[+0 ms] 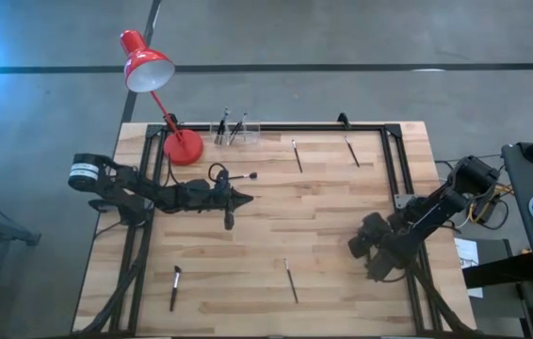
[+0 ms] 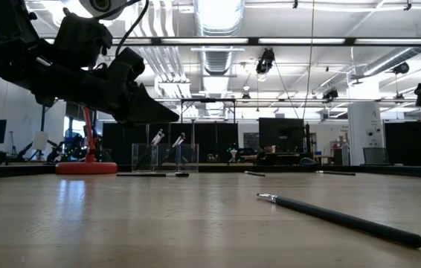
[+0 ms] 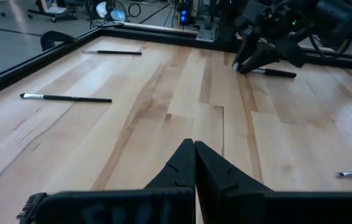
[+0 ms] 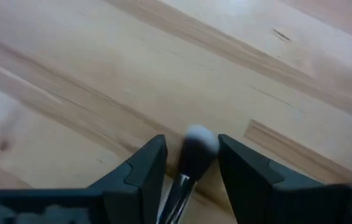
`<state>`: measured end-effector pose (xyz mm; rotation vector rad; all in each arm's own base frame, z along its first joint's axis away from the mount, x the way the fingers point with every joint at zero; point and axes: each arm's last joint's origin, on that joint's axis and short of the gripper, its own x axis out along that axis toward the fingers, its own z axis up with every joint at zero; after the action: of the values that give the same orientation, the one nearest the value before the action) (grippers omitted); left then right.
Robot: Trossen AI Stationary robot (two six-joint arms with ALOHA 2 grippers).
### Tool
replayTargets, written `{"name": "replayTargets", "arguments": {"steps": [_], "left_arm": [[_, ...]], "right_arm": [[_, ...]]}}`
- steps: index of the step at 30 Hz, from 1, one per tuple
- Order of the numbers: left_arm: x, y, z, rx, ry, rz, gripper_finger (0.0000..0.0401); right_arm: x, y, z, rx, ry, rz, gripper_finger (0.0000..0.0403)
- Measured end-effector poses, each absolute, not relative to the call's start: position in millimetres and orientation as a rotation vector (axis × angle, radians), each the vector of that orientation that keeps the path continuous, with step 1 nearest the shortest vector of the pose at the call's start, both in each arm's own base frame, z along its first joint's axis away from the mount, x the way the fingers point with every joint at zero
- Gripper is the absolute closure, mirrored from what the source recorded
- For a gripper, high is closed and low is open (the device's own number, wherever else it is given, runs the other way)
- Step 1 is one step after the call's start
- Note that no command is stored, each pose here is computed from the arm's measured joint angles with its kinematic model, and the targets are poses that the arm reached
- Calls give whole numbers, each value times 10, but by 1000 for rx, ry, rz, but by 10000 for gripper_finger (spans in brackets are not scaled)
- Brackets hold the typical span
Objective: Pick & Place Makeup Supplies
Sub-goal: Put the makeup brush into the transparent organizer
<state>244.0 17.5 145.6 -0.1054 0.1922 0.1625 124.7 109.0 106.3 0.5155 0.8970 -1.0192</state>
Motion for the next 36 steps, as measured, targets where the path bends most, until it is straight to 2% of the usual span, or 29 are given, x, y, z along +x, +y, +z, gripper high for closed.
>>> {"name": "replayTargets", "arguments": {"steps": [7,15,17,22,28,33,36], "left_arm": [[2439,176,1453,-106,195,165,401],[2441,184,1443,-218,196,208,401],[2436,189,1431,-219,205,223,401],[2440,165,1454,-220,180,212,401],[2493,19,1553,-190,62,91,401],[2679,-78,1599,-190,32,52,398],[2851,-96,1622,-190,22,48,379]], "right_arm": [[1248,1082,1037,506,886,-985,298],[1409,1225,1187,403,894,-847,385],[1443,1243,1245,353,869,-821,389],[1544,1271,1433,201,641,-725,391],[1706,1204,1584,63,349,-730,392],[1967,1114,1718,1,303,-754,392],[2167,1070,1812,-26,324,-698,392]]}}
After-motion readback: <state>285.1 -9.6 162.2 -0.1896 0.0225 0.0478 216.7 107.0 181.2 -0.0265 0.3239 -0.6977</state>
